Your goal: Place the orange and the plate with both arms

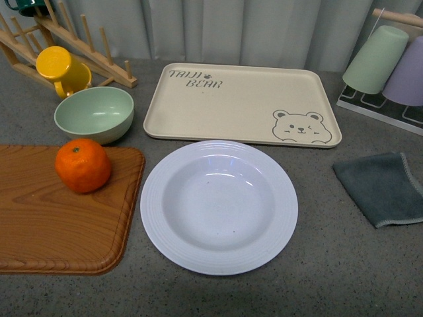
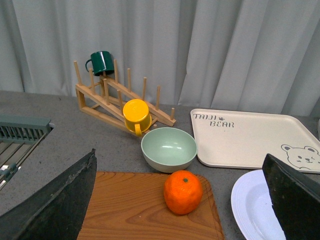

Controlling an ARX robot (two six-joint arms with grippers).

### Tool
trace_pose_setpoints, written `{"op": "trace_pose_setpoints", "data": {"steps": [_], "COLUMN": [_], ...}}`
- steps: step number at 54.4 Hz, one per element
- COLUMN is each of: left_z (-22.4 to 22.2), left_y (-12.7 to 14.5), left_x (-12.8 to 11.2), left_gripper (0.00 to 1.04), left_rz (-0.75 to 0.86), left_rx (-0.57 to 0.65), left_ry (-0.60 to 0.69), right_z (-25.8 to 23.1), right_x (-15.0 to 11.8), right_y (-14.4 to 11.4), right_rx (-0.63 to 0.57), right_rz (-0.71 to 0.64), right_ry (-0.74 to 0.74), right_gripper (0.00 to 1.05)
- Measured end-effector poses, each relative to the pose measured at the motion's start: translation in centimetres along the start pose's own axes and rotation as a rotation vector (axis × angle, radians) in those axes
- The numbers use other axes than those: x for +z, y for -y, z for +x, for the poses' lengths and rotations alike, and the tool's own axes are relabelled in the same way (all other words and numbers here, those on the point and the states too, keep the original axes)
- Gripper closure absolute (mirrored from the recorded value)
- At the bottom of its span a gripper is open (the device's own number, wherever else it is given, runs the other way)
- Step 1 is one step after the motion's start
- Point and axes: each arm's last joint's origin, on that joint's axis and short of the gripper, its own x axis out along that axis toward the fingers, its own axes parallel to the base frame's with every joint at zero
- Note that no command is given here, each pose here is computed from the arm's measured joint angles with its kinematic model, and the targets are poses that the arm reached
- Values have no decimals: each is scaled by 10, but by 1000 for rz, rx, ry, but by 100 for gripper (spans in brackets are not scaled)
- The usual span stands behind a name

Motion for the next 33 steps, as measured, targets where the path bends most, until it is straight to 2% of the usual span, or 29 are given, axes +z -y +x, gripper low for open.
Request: {"op": "trace_pose_setpoints", "data": {"steps": [33], "left_z": [0], "left_y": [0], "left_x": [0], "left_gripper": [6], "left_rz": [0], "left_rx": [0], "left_ry": [0], "right_z": [0], "right_x": [0], "right_y": [0], "right_rx": [0], "right_rz": [0], "right_ry": [0], "right_gripper": [9]}}
